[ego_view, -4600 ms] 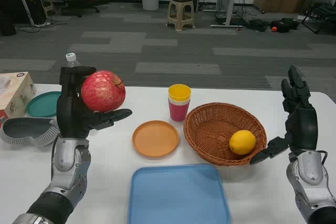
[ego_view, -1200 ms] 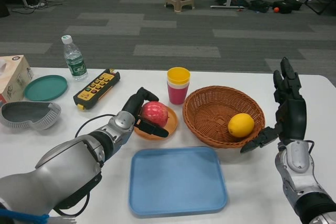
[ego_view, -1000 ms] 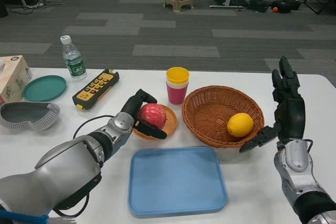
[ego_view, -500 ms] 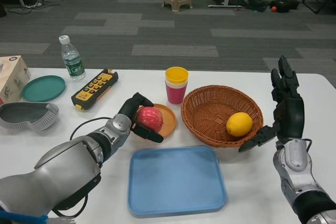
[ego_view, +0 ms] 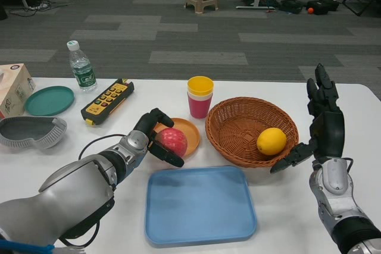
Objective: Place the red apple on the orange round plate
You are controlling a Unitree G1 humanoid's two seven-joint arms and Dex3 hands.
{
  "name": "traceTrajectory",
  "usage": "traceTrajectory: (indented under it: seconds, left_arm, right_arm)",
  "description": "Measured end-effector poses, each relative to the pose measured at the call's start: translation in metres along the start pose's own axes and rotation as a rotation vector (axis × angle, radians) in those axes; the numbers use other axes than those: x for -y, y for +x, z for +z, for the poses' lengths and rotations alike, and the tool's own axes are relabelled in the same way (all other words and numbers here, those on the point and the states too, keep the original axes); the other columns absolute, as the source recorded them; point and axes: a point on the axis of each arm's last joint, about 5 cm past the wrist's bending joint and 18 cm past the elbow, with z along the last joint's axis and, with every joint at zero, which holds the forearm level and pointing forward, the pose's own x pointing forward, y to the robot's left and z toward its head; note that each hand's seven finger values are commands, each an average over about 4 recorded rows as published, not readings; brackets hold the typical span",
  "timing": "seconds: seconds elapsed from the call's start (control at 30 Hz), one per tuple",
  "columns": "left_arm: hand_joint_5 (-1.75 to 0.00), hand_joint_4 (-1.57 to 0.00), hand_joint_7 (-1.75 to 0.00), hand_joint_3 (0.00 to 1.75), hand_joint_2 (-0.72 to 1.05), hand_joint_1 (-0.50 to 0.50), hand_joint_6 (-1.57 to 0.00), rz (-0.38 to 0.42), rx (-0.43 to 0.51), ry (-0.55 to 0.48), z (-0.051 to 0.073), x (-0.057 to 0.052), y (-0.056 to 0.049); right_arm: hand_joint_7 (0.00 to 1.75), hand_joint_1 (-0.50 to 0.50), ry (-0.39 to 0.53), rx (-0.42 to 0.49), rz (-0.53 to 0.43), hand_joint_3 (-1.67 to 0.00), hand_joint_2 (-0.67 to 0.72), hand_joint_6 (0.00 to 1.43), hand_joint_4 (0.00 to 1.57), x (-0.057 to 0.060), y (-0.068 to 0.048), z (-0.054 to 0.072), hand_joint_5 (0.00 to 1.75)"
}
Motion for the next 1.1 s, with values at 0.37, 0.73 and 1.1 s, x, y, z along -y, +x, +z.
traceTrajectory:
  seconds: [0.37,0.73,1.1]
  left_arm:
    - [-1.75,-0.18,-1.68,0.02,-0.37,0.5,-0.25,0.068,-0.013,-0.061,0.0,-0.004,0.001]
    - [-1.75,0.0,-1.4,0.04,0.29,0.5,-0.06,0.104,0.003,-0.159,0.001,-0.008,0.001]
    - [-1.75,0.0,-0.77,0.07,-0.28,0.47,0.0,0.149,0.081,-0.515,-0.018,-0.012,-0.005]
  right_arm:
    - [0.0,0.21,0.001,-0.001,0.0,0.0,0.72,0.0,0.0,0.0,0.0,0.0,0.0]
    - [0.0,0.21,0.0,-0.005,-0.002,0.0,0.72,0.0,0.0,0.0,-0.002,-0.001,0.0]
    - [0.0,0.22,0.001,-0.007,-0.012,0.0,0.72,0.0,0.0,0.002,-0.004,-0.001,0.0]
